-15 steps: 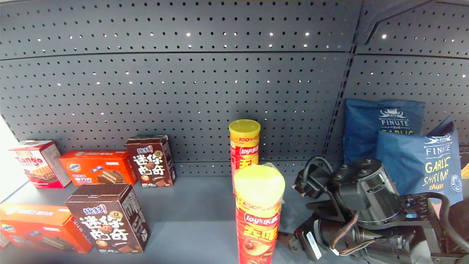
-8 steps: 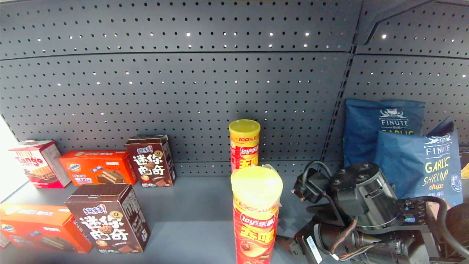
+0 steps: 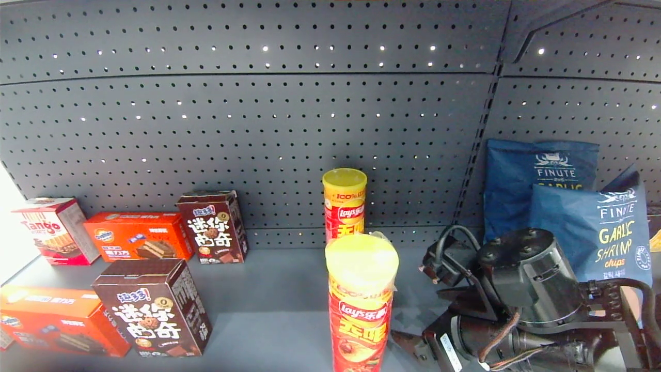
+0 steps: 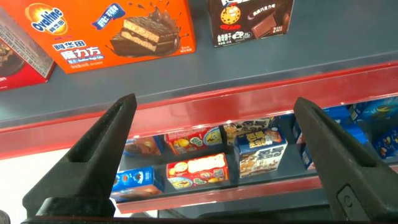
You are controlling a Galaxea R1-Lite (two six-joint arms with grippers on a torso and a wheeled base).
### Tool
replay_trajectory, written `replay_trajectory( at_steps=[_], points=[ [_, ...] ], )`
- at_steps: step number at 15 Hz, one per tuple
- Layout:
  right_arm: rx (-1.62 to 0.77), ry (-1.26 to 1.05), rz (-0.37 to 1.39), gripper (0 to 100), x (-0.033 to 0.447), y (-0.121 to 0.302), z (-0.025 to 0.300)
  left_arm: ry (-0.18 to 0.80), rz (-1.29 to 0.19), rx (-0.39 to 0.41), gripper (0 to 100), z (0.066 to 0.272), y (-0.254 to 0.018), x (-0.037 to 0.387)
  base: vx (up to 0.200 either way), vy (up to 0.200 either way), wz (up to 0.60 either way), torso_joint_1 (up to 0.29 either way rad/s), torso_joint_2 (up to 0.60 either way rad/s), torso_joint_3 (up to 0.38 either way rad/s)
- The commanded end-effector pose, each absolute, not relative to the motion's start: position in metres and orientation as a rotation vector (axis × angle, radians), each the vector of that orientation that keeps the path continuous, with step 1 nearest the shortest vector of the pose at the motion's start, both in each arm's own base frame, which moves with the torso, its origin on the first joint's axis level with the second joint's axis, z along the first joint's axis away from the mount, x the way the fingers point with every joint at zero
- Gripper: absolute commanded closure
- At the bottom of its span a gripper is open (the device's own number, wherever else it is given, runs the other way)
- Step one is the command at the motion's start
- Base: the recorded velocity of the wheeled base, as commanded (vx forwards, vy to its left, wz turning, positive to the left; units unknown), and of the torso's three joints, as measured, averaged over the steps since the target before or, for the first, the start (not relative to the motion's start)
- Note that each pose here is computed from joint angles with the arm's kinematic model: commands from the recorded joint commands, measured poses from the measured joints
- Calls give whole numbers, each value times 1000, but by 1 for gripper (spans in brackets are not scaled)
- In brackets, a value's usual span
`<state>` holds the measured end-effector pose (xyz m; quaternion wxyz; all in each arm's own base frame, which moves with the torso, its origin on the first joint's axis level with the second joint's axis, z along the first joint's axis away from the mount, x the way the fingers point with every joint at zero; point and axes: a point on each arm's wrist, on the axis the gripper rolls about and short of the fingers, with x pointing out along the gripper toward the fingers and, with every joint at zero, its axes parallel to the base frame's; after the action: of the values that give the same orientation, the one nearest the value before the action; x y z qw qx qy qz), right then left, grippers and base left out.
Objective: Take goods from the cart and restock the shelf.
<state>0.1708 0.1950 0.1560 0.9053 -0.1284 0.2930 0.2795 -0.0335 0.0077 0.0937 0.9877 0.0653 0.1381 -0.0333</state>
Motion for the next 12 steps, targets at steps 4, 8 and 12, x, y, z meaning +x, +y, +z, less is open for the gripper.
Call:
replay_trajectory(
  at_steps=[4, 8, 12],
  points=[
    [-275, 608, 594, 0, 169, 201, 154, 279, -67, 132, 0, 94, 8, -33, 0, 0, 0, 0, 0, 0],
    [-281, 617, 597, 0, 171, 205, 151, 279, -66, 130, 0, 94, 8, -33, 0, 0, 0, 0, 0, 0],
    [-286, 619, 607, 0, 170, 208, 150, 280, -67, 130, 0, 94, 8, -33, 0, 0, 0, 0, 0, 0]
  ],
)
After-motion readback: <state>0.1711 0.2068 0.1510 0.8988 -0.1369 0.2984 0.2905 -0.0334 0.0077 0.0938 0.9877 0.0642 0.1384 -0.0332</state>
